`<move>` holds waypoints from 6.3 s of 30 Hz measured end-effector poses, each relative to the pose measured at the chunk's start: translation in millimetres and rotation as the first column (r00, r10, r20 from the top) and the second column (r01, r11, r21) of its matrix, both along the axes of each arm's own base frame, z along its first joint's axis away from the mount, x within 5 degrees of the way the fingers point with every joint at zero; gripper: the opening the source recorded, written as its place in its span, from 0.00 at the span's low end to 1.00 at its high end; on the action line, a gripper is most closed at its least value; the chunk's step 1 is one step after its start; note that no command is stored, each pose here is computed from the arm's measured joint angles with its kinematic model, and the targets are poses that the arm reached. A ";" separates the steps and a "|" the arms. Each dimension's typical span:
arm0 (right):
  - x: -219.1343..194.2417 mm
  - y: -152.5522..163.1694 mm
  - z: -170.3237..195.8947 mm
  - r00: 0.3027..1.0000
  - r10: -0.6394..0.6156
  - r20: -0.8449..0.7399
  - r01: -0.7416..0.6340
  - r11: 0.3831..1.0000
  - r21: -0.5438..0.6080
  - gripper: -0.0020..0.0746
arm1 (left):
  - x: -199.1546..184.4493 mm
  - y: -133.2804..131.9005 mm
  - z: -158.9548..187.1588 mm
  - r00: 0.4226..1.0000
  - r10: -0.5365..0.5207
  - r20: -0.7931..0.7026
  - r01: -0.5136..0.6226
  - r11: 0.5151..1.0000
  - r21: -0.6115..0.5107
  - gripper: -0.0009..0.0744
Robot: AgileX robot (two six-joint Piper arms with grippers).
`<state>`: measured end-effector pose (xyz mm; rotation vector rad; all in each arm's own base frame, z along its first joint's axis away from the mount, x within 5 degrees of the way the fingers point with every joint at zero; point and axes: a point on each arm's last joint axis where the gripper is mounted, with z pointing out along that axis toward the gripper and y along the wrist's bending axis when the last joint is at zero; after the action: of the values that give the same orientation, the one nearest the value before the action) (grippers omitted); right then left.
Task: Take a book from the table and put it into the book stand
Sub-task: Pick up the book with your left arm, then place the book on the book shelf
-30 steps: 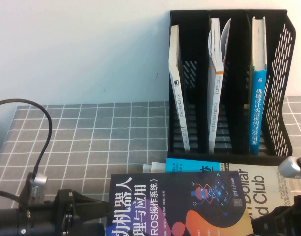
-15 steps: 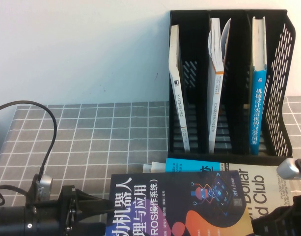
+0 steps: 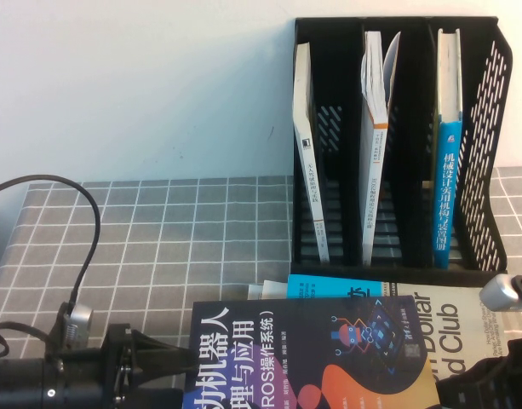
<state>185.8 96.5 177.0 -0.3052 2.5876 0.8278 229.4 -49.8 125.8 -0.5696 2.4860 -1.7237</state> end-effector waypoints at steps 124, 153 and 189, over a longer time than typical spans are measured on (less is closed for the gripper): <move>-16.3 -21.7 66.9 0.861 0.000 0.508 0.060 0.993 -0.101 0.02 | 80.5 -16.7 354.7 0.659 0.172 0.732 -0.306 0.950 0.053 0.17; -19.3 -18.9 65.9 0.884 -0.007 0.467 0.042 0.997 -0.065 0.02 | 129.6 -58.4 296.7 0.728 0.070 0.682 -0.290 0.933 0.213 0.17; -24.9 -14.0 64.7 0.907 0.030 0.421 -0.019 0.999 -0.032 0.02 | 146.5 -67.8 278.9 0.688 0.017 0.726 -0.298 0.918 0.261 0.17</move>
<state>160.9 82.5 241.7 -0.4698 2.1934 0.6494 375.9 -117.6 404.7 -0.0392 2.0044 -1.0646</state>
